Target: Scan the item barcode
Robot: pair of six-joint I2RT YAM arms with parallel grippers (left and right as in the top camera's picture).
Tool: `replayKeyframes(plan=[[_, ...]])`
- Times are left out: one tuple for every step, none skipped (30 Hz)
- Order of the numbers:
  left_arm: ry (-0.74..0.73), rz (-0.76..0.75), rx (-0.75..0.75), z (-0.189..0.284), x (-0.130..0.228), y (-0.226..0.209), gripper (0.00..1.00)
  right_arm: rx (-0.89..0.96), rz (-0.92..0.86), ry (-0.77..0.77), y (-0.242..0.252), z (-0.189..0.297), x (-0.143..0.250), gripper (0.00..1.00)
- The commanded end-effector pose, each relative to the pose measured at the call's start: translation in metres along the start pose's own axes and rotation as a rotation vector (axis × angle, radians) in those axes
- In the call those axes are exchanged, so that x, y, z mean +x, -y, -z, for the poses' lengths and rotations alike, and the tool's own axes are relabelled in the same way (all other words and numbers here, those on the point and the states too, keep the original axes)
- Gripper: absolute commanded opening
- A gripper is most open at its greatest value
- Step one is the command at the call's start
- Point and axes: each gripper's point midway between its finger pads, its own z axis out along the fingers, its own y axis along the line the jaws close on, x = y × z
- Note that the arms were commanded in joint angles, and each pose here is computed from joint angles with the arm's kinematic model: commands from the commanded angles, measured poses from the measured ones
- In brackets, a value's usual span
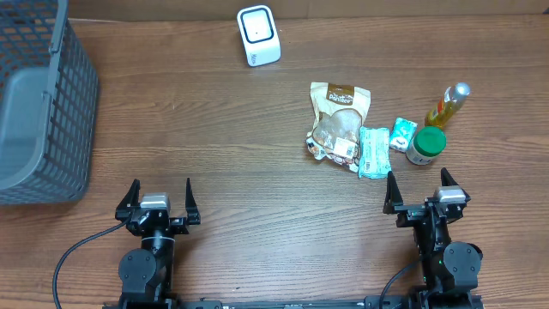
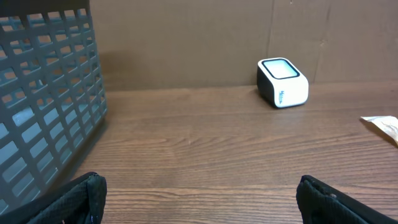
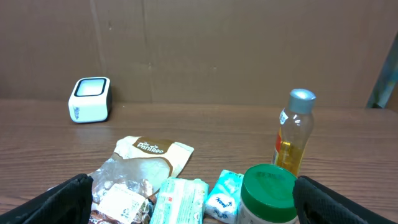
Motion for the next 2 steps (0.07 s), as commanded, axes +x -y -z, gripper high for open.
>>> replayKeyframes(plan=[[0.007, 0.013, 0.011, 0.0003, 0.0003, 0.0024, 1.0, -0.003, 0.004, 0.003, -0.0003, -0.0002, 0.0019, 1.0], [0.007, 0.013, 0.011, 0.0003, 0.0003, 0.0024, 0.99, -0.003, 0.004, 0.003, -0.0003, -0.0002, 0.0019, 1.0]])
